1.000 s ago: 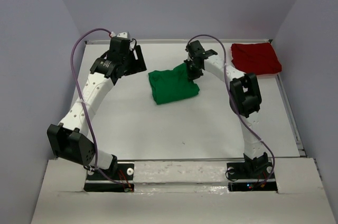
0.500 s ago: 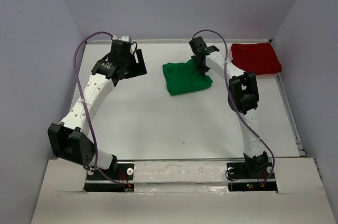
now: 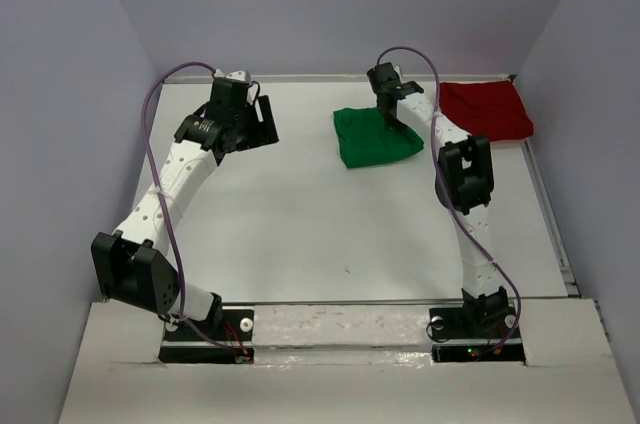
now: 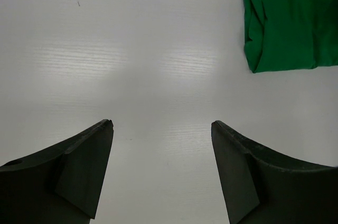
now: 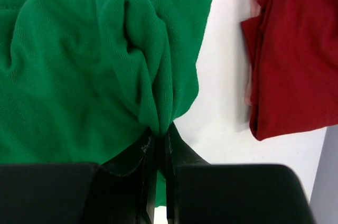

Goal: Fold and stack the t-shirts
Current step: Neatly place the folded tshirt to the corner

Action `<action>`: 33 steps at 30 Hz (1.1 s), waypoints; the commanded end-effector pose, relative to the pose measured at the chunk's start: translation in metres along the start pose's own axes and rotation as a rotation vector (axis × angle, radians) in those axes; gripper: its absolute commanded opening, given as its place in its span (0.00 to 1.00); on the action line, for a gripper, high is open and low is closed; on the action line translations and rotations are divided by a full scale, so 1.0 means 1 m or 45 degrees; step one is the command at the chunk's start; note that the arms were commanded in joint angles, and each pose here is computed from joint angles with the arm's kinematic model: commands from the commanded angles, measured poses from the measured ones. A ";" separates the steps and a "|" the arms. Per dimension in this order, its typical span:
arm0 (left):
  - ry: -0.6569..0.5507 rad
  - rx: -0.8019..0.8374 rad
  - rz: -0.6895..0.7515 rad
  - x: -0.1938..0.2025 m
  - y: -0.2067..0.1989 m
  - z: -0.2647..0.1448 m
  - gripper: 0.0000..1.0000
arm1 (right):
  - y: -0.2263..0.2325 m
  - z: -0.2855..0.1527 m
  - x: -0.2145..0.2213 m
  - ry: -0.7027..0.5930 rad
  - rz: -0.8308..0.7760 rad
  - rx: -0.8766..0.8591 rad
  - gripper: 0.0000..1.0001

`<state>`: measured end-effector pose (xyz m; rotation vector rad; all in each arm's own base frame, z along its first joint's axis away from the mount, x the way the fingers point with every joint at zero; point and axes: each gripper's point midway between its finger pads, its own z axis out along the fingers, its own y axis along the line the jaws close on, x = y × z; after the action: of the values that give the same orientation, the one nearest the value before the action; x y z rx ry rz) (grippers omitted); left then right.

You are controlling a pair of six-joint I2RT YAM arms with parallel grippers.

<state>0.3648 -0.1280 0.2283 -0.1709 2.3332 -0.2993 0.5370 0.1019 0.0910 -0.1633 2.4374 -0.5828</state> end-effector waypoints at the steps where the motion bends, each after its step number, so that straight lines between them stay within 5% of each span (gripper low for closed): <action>1: -0.047 0.028 0.020 -0.006 0.000 -0.009 0.85 | -0.032 -0.002 -0.027 -0.099 0.075 0.143 0.00; 10: -0.023 0.038 0.005 0.004 0.001 -0.004 0.85 | -0.082 -0.007 -0.046 -0.184 0.111 0.378 0.00; 24: -0.043 0.013 -0.004 0.011 0.007 0.003 0.85 | -0.137 -0.053 -0.102 -0.384 0.178 0.402 0.00; 33: -0.013 0.021 0.008 0.016 0.007 0.010 0.85 | -0.181 -0.058 -0.099 -0.378 0.245 0.484 0.00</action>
<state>0.3593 -0.1283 0.2010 -0.1665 2.3555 -0.3093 0.5779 0.0122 0.1893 -0.0246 2.1576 -0.8513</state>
